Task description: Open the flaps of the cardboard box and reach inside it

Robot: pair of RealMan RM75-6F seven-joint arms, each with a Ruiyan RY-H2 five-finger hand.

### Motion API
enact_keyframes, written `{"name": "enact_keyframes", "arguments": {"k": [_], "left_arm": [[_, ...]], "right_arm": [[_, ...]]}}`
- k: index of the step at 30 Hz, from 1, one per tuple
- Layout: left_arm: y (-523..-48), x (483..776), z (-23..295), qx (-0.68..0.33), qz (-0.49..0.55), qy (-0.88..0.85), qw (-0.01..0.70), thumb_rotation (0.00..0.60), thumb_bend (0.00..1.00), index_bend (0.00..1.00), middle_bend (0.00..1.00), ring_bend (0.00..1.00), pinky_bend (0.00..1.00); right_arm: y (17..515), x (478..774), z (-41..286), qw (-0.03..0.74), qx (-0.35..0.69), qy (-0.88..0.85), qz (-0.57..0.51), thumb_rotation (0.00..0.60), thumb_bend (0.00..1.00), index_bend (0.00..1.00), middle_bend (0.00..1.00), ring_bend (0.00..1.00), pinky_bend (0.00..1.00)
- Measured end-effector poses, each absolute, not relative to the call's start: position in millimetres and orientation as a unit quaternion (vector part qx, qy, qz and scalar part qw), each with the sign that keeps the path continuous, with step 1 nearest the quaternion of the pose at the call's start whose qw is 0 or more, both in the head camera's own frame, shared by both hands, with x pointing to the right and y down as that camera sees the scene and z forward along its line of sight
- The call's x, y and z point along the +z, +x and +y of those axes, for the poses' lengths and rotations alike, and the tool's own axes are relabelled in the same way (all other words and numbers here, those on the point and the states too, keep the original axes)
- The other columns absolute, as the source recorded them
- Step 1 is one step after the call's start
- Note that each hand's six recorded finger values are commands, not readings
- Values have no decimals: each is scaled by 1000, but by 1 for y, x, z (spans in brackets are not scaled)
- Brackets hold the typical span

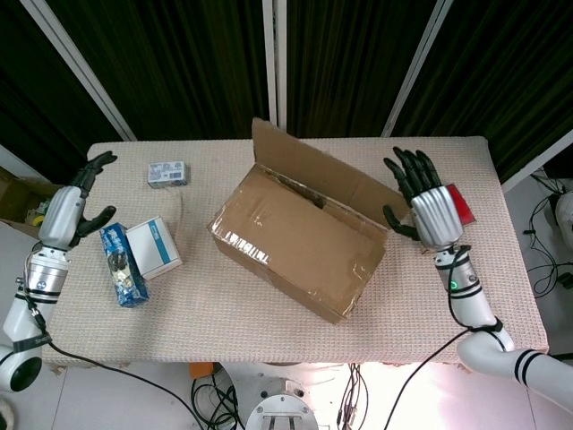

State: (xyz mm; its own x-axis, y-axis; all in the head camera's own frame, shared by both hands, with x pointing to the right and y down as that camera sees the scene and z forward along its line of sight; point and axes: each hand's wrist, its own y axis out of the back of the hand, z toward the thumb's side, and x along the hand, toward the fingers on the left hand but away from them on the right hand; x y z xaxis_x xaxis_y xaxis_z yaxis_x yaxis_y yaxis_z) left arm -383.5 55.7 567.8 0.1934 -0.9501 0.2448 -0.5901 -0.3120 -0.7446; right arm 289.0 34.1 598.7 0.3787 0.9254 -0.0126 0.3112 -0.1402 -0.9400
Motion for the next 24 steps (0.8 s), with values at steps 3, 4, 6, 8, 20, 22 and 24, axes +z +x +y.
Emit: {"name": "enact_keyframes", "arguments": {"k": [3,4,6,8,20,22,24], "left_arm": [[-386,567,55,-356,528,-727,257,0,0,33,106,67,164],[-386,567,55,-357,527,-727,258,0,0,33,106,67,164],[-385,567,55,-358,525,-727,259,0,0,33,106,67,164],[-383,568,54,-361,518,-729,264,0,7,33,106,67,164],[-315,580,45,-383,375,-745,396,0,101,36,106,67,164],[-287,581,41,-373,346,-751,420,0,99,38,110,67,164],[-260,582,37,-362,323,-758,436,0,101,46,127,67,164]], "right_arm": [[306,602,19,449,338,-675,-478,600,446,0,0,0,0],[313,604,14,437,343,-674,-487,600,452,0,0,0,0],[323,606,8,418,347,-672,-502,600,458,0,0,0,0],[332,606,4,401,343,-674,-518,600,459,0,0,0,0],[369,568,18,383,259,-680,-569,600,477,0,0,0,0],[371,560,23,390,252,-681,-566,600,477,0,0,0,0],[372,555,28,394,249,-682,-564,600,477,0,0,0,0]]}}
